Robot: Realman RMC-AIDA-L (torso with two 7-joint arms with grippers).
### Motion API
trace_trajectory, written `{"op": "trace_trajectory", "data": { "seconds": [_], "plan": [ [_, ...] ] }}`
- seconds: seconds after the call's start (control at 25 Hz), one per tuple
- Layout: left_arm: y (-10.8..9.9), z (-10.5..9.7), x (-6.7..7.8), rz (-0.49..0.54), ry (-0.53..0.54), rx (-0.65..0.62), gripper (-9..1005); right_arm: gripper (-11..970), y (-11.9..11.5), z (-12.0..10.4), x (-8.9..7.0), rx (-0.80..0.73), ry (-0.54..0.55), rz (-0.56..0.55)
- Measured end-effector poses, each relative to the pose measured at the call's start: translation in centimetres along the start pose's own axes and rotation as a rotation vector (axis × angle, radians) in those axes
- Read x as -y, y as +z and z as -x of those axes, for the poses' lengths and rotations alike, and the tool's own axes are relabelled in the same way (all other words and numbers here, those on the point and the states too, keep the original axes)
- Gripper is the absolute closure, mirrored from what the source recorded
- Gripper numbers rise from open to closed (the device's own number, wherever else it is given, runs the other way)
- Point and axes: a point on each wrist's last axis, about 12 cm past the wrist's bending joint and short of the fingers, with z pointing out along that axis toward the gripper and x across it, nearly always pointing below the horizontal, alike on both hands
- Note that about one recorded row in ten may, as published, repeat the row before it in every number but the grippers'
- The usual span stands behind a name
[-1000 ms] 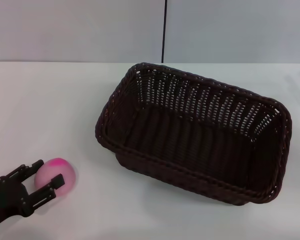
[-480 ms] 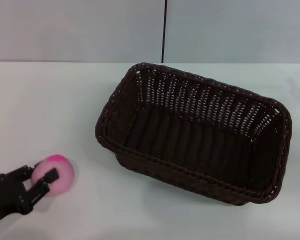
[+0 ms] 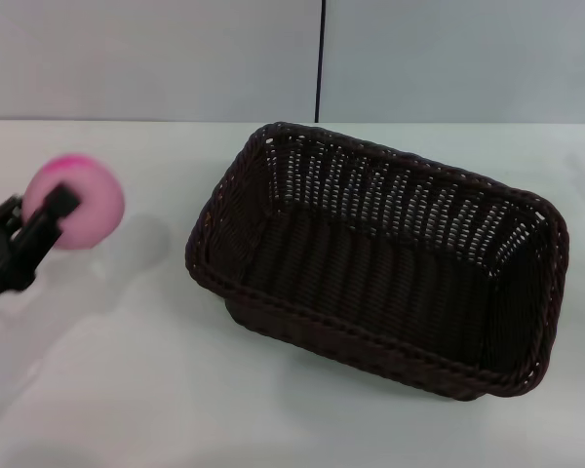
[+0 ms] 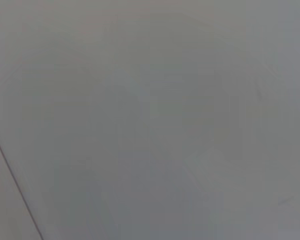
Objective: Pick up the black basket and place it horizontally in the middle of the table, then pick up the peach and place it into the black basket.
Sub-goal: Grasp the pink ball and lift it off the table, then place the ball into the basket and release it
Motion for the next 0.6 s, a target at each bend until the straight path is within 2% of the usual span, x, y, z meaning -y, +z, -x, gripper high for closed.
{"op": "trace_trajectory", "data": {
  "seconds": [0.16, 0.28, 0.44, 0.6],
  "plan": [
    [3.5, 0.5, 0.3, -0.118, -0.031, 0.014, 738, 440, -0.1, -0.6, -0.2, -0.007, 0.004, -0.002],
    [6.0, 0.3, 0.9, -0.224, -0.036, -0.041, 752, 440, -0.1, -0.8, -0.3, -0.009, 0.009, -0.002],
    [8.3, -0.6, 1.7, -0.330, -0.017, -0.151, 770, 440, -0.1, -1.0, -0.4, -0.016, 0.016, 0.001],
    [9.2, -1.5, 1.8, -0.351, 0.024, -0.231, 796, 440, 0.1, -1.0, -0.5, -0.019, 0.015, 0.008]
  ]
}}
